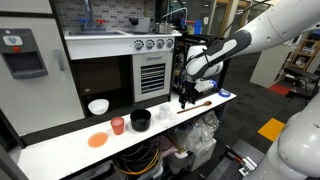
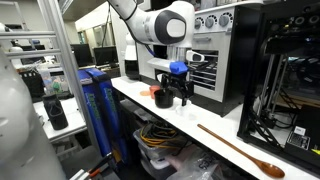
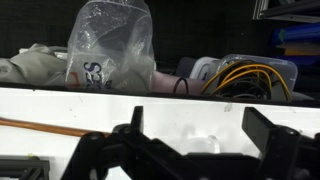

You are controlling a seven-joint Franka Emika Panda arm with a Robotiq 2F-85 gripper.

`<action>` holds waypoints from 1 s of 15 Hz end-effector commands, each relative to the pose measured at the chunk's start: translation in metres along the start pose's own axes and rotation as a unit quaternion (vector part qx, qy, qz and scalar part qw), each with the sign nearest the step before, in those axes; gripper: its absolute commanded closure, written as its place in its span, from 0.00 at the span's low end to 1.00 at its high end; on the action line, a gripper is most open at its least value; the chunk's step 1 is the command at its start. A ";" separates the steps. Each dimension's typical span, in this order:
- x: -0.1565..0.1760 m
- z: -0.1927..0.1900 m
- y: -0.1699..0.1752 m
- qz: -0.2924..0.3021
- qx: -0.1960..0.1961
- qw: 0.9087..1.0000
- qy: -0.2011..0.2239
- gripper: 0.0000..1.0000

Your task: Pour the contents of the white cup into the bowl

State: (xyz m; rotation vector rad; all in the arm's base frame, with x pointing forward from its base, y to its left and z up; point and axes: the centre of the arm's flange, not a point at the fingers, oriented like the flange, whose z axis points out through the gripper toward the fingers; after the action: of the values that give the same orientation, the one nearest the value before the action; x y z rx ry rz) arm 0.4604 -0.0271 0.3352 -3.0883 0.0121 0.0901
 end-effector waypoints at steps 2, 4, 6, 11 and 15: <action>0.025 0.024 -0.013 0.027 0.003 1.000 -0.007 0.00; 0.033 0.035 -0.016 0.041 -0.004 0.999 -0.007 0.00; 0.042 0.046 -0.023 0.050 -0.013 0.999 -0.002 0.00; 0.062 0.066 -0.040 0.039 -0.027 0.999 0.006 0.00; 0.079 0.077 -0.046 0.014 -0.035 0.999 0.009 0.00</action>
State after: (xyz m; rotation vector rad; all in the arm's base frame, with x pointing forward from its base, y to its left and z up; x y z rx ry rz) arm 0.5146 0.0186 0.2680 -3.1455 0.0854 0.0843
